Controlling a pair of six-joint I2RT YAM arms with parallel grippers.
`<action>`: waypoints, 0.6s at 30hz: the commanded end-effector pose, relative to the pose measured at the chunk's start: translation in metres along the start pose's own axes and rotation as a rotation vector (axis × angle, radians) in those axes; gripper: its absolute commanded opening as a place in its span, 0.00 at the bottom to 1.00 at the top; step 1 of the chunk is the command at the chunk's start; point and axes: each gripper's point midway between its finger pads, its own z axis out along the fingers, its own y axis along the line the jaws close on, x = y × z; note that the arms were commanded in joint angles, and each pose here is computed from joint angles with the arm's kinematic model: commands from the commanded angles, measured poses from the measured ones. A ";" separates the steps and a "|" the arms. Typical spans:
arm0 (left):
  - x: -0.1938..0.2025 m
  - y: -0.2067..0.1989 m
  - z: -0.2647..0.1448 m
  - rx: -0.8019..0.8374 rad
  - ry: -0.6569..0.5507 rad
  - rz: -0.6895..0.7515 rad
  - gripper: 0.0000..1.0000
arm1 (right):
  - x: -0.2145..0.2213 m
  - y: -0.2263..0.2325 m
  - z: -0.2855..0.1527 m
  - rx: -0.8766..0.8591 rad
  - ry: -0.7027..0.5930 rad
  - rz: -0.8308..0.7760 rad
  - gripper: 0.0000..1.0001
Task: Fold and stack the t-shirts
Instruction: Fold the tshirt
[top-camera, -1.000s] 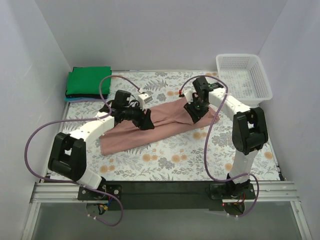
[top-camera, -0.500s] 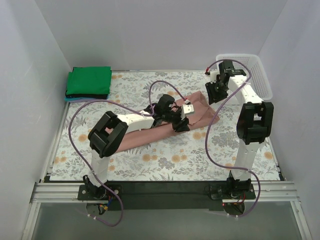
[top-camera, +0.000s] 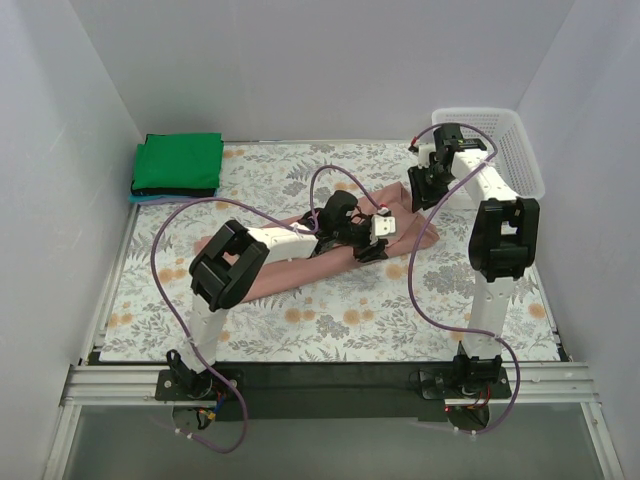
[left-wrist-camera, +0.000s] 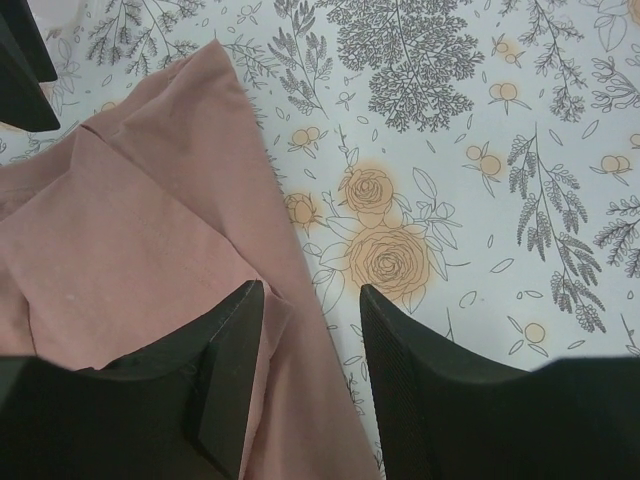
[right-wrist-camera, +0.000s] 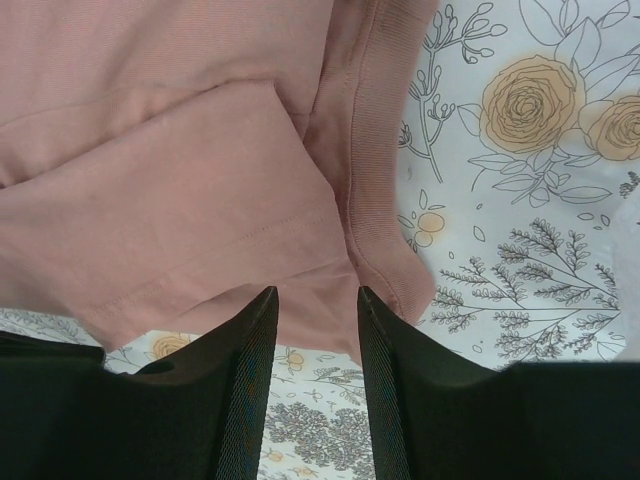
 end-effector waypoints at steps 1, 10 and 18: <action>-0.019 0.014 0.001 -0.038 -0.035 0.076 0.42 | -0.007 0.004 -0.001 -0.035 -0.010 0.028 0.44; -0.017 0.020 0.006 -0.059 -0.038 0.076 0.41 | 0.001 0.005 0.006 -0.049 0.017 0.032 0.43; -0.009 0.024 0.012 -0.065 -0.024 0.067 0.38 | 0.003 0.002 0.007 -0.052 0.022 0.036 0.43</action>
